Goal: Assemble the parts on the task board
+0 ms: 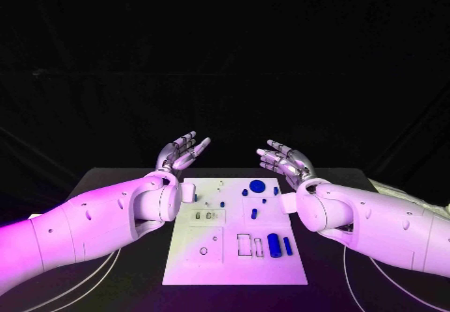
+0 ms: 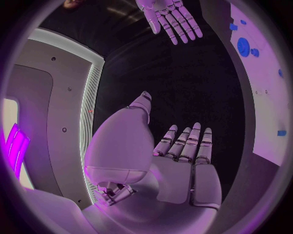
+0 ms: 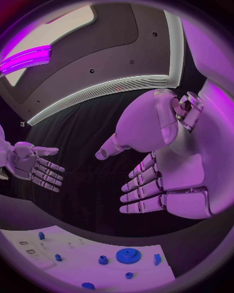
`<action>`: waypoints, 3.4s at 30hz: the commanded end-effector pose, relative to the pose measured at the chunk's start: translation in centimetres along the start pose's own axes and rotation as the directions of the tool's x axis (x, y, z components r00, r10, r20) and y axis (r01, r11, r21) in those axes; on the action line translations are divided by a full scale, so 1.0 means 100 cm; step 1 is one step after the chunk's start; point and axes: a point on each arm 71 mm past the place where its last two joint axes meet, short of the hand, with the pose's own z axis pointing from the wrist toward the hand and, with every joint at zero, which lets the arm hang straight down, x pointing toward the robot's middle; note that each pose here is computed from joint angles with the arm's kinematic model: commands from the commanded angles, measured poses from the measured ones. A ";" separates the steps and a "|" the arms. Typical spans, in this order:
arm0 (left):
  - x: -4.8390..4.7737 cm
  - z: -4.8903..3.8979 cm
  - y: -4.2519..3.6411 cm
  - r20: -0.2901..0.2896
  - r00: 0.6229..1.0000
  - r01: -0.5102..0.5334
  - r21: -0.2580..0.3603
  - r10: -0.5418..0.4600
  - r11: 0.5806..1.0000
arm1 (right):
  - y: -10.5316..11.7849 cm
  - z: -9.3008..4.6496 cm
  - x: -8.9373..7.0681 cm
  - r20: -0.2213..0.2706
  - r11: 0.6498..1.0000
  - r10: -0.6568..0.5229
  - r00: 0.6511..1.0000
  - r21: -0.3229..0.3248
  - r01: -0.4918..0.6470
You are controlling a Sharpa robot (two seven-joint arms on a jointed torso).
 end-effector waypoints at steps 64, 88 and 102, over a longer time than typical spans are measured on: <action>0.0218 -0.0724 -0.0512 -0.324 0.924 0.190 -0.068 -0.202 0.979 | 0.072 0.044 0.000 -0.122 -0.066 -0.986 -0.117 -0.355 0.932; 0.0207 -0.0711 -0.0484 -0.291 0.932 0.195 -0.102 -0.216 0.976 | 0.071 0.048 0.010 -0.135 -0.042 -0.986 -0.100 -0.376 0.926; 0.0212 -0.0713 -0.0480 -0.295 0.930 0.195 -0.108 -0.219 0.975 | 0.075 0.048 0.010 -0.070 -0.037 -0.995 -0.068 -0.376 0.926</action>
